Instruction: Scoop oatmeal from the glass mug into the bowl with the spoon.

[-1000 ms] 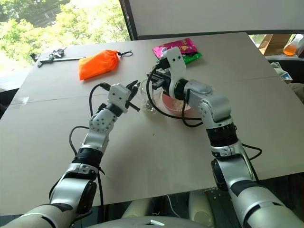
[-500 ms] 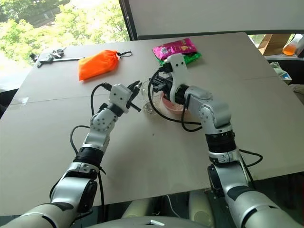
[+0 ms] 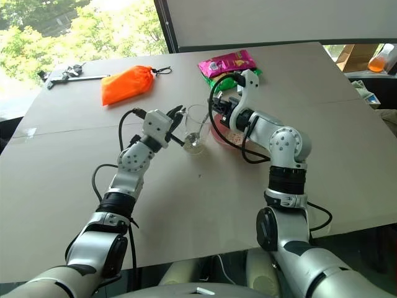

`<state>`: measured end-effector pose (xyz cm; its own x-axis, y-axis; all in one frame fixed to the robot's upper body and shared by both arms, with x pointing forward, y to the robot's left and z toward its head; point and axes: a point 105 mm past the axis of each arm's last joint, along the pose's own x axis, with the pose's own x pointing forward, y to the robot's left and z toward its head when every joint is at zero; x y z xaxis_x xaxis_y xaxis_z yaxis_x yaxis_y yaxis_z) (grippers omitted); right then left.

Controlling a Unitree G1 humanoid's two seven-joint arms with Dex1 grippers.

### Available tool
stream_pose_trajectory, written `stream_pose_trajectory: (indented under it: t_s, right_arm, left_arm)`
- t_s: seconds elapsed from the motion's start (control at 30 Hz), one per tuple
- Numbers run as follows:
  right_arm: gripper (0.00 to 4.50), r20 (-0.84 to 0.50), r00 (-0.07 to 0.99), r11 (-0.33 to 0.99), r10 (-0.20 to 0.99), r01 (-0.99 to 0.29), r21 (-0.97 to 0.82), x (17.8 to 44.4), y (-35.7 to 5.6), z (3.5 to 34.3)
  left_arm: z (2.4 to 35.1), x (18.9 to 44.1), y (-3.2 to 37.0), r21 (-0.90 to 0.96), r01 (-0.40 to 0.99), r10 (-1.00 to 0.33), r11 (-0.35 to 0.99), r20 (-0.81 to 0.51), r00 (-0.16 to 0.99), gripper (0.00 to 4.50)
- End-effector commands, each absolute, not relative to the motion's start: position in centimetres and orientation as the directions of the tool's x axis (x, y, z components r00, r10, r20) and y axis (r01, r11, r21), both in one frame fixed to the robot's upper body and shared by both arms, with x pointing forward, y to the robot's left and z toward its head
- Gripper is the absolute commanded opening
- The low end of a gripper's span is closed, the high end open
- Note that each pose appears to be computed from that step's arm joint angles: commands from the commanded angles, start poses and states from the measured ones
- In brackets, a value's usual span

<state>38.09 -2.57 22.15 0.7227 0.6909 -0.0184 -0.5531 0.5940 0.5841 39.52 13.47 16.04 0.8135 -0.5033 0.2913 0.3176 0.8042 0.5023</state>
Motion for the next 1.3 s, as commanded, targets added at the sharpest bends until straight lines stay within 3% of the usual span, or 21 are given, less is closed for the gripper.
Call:
stream_pose_trajectory:
  t_s: [0.03,0.33,1.3]
  right_arm:
    - [0.00,0.084,0.683,0.524,0.725,-0.627,0.577,37.5,-2.2,25.3]
    - [0.00,0.132,0.713,0.525,0.688,-0.615,0.588,38.0,-4.4,27.2]
    - [0.00,0.134,0.828,0.462,0.545,-0.429,0.776,39.9,-8.9,27.8]
  left_arm:
    - [17.5,39.5,13.4,0.497,0.282,-0.490,0.821,0.359,0.795,0.02]
    - [17.2,39.9,14.4,0.445,0.237,-0.420,0.864,0.376,0.826,0.02]
    - [16.3,39.9,13.3,0.411,0.194,-0.371,0.891,0.411,0.833,0.02]
